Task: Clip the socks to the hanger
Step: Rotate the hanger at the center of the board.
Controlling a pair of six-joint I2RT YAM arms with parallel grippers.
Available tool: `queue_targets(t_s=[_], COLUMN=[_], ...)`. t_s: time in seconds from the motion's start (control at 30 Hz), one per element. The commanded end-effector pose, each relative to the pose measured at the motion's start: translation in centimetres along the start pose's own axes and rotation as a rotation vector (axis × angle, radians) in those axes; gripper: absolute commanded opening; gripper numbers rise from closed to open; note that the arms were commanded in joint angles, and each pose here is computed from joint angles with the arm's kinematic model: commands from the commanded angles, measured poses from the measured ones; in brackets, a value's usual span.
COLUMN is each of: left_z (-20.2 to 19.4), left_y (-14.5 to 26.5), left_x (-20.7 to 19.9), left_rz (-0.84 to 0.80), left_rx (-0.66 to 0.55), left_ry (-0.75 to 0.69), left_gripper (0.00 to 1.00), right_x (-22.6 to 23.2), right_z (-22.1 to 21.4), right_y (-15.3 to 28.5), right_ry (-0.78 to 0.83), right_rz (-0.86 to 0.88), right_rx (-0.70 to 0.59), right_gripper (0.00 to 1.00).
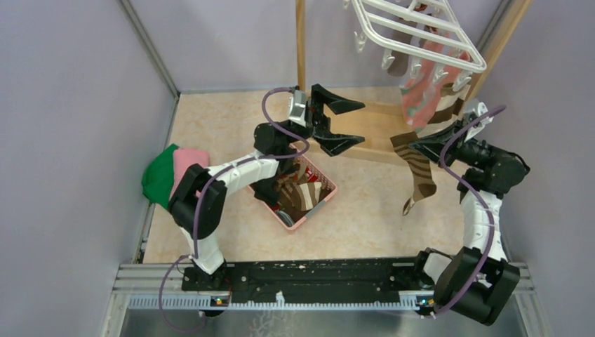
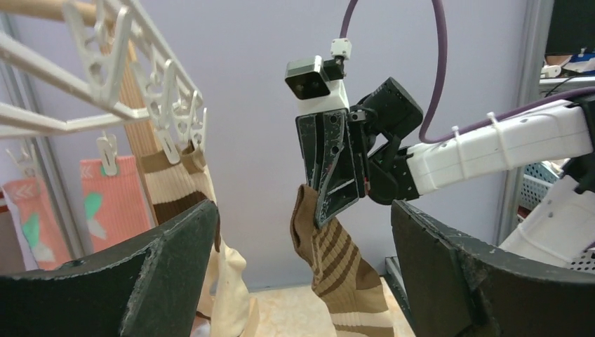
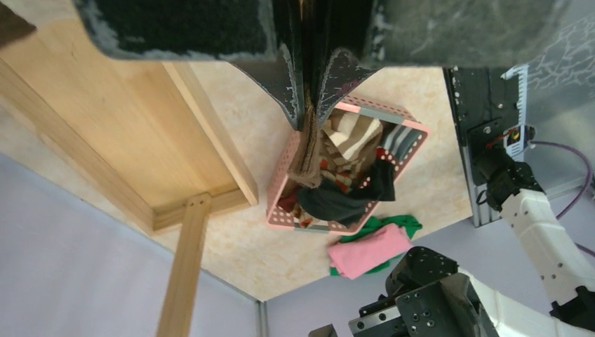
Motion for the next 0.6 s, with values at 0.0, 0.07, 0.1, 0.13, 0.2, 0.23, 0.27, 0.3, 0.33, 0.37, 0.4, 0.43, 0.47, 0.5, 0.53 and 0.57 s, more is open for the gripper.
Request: queue_targets(t_s=[0.0,0.07,0.1,0.13,0.2,0.23,0.27,0.3,0.33,0.37,0.4,0.43,0.47,0.5,0.53,0.57], left_z=[-1.5,-2.2,-2.7,-3.4,-3.9,-4.2,-4.6,-4.6,-5.0,-5.3,-5.5,-5.7,-6.0,-6.0,-6.2,-6.6], left_y=[-1.7,-2.8,-3.6,-3.9,-5.4,-5.9,-6.3,-6.7,-7.0,-7.3,-7.7,-8.1,-8.5,-8.9,-9.3,-9.6], left_x=[1.2,1.6,1.8,2.1,2.3,2.6,3.0,3.3,3.8,4.2,4.6,4.9,5.2,5.5,5.8,6.1], left_rz=[-0.017,0.013,0.030,0.062,0.112,0.145,0.184,0.219,0.248,0.264,0.278,0.275,0.265,0.246,0.231,0.223], left_rx=[-0.012,-0.013,0.000,0.012,0.015,0.016,0.017,0.006,0.000,-0.010,-0.026,-0.044,-0.058,-0.079,-0.099,-0.111], left_ry=[0.049,0.088,0.109,0.128,0.137,0.138,0.137,0.135,0.137,0.137,0.133,0.124,0.127,0.126,0.129,0.134], left_gripper=[0.97,0.94,0.93,0.92,0.92,0.92,0.93,0.94,0.94,0.94,0.94,0.95,0.95,0.95,0.95,0.95], right_x=[-0.6,-1.3,-1.7,-2.1,-2.9,-3.3,-3.2,-3.3,-3.4,-3.6,-3.6,-3.7,-3.8,-3.8,-3.8,-3.8], right_z=[-0.8,-0.8,-0.8,-0.9,-0.9,-1.1,-1.5,-1.5,-1.4,-1.3,-1.4,-1.5,-1.6,-1.8,-1.9,-2.0], right_y=[1.9,2.4,2.6,2.7,3.2,3.4,3.7,4.0,4.3,4.7,4.9,5.0,5.0,5.1,5.1,5.1], right_ry=[-0.021,-0.024,-0.034,-0.045,-0.057,-0.059,-0.120,-0.108,-0.100,-0.103,-0.109,-0.114,-0.120,-0.128,-0.132,-0.133], right_rz=[-0.047,-0.060,-0.062,-0.068,-0.079,-0.088,-0.100,-0.106,-0.106,-0.107,-0.104,-0.107,-0.109,-0.110,-0.109,-0.110], right_rx=[0.052,0.058,0.060,0.059,0.053,0.048,0.038,0.032,0.025,0.019,0.015,0.013,0.012,0.011,0.010,0.010], right_gripper=[0.00,0.00,0.00,0.00,0.00,0.00,0.00,0.00,0.00,0.00,0.00,0.00,0.00,0.00,0.00,0.00])
Point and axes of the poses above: each gripper's point midway between its finger pads, its own y axis back along the fingers, its own x axis along the line the jaws close on, z = x × y, the point moved 8 cm from there along y, back along the fingers, and after that the axes turned 1 degree about y, right-handed, at the moved point
